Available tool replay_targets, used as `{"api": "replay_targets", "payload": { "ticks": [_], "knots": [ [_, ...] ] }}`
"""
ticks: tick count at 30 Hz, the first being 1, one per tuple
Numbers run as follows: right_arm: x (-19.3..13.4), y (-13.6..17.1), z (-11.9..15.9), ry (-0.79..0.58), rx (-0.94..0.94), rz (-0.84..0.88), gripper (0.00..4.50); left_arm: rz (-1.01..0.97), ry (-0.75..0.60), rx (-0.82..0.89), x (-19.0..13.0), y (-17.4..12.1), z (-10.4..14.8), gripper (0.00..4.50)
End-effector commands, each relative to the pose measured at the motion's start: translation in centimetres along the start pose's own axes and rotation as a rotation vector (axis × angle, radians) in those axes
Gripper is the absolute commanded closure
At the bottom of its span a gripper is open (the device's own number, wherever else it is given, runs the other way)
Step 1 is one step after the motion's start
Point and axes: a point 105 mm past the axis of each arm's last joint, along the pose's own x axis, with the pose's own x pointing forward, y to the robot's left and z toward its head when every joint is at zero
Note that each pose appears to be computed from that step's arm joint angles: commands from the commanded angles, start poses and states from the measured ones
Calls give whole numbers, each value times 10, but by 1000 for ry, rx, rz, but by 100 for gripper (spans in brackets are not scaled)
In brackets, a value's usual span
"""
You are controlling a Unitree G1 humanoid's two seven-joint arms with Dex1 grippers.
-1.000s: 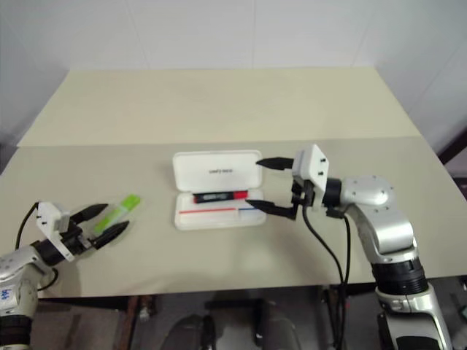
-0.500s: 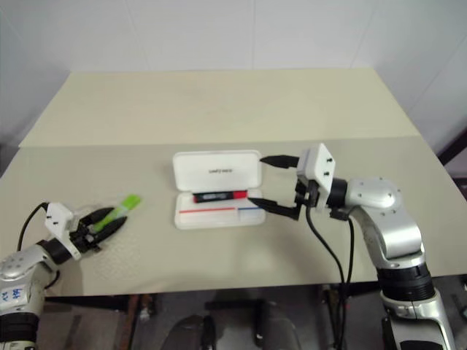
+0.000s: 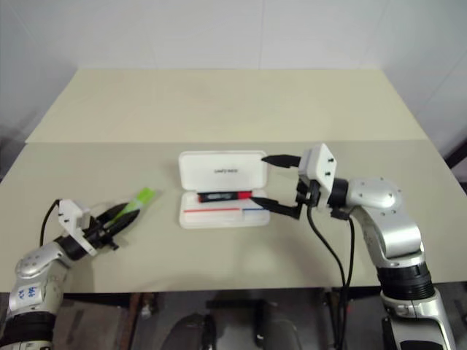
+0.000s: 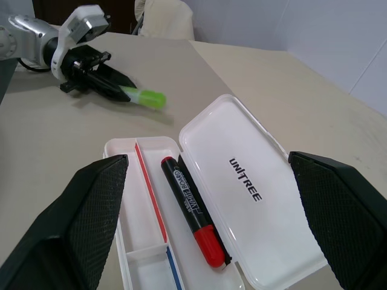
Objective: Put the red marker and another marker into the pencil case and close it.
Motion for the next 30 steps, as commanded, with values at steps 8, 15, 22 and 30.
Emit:
{"api": "replay_targets", "payload": {
  "ticks": [8, 15, 22, 30],
  "knots": [
    [-5, 0, 5, -9, -33, -22, 0, -338, -62, 176, 37, -37, 67, 345],
    [-16, 12, 13, -9, 0, -13, 0, -601, -16, 207, 64, -73, 76, 345],
    [-30, 27, 14, 30, 11, -7, 0, -772, 43, 251, 89, -104, 63, 345],
    [-38, 30, 14, 55, 7, -36, 0, -840, 127, 275, 102, -115, 40, 345]
  ]
}}
